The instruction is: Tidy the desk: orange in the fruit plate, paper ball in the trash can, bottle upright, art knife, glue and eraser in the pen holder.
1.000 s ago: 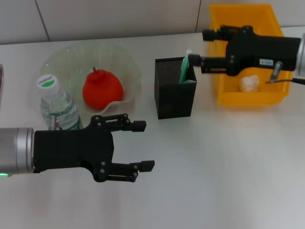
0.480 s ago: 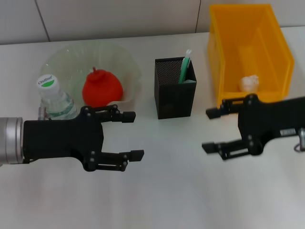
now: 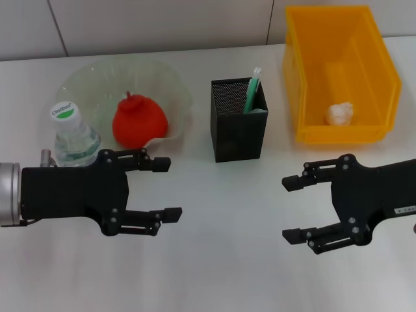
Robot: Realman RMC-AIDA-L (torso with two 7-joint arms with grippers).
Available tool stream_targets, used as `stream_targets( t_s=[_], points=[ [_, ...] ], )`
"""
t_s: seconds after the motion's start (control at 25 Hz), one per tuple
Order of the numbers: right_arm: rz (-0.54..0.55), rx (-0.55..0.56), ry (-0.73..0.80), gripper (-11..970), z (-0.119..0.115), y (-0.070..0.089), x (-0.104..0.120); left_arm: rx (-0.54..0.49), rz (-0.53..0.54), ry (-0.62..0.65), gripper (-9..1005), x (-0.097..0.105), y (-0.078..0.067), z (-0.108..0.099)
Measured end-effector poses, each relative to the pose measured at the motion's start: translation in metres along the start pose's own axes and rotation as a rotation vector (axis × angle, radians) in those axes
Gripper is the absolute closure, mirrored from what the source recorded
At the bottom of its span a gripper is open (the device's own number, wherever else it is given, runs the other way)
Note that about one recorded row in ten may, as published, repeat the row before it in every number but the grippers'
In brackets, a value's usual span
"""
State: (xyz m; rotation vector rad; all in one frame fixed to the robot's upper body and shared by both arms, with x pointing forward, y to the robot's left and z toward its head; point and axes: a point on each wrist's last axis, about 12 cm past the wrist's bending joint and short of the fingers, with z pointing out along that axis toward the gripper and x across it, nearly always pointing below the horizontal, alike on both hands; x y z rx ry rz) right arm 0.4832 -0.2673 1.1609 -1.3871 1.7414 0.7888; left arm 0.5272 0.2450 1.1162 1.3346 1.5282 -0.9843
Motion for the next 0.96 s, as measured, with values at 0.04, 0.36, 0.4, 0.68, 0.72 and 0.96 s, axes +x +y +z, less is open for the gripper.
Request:
stream_targets(
  t_s=[0.04, 0.36, 0.4, 0.68, 0.72, 0.96],
  points=[
    [-0.007, 0.002, -0.010, 184, -0.0013, 0.0013, -0.0005, -0.002, -0.003, 0.005, 186, 0.0010, 0.0001, -0.0005],
    [-0.016, 0.018, -0.053, 184, -0.0074, 0.0038, -0.0007, 0.018, -0.007, 0.007, 186, 0.0022, -0.0032, -0.0002],
    [-0.015, 0.017, -0.053, 184, -0.0074, 0.0038, -0.0005, 0.022, -0.006, 0.006, 186, 0.0017, -0.0036, -0.0002],
    [-0.007, 0.014, -0.052, 184, -0.0061, 0.0035, 0.0013, 0.034, 0.002, -0.021, 186, -0.0024, -0.0049, -0.0020],
    [-0.006, 0.014, -0.052, 184, -0.0058, 0.0035, 0.0015, 0.034, 0.004, -0.024, 186, -0.0030, -0.0049, -0.0022],
    [-0.011, 0.014, -0.056, 184, -0.0056, 0.0037, 0.0026, 0.036, 0.013, -0.026, 186, -0.0053, -0.0048, -0.0014]
  ],
)
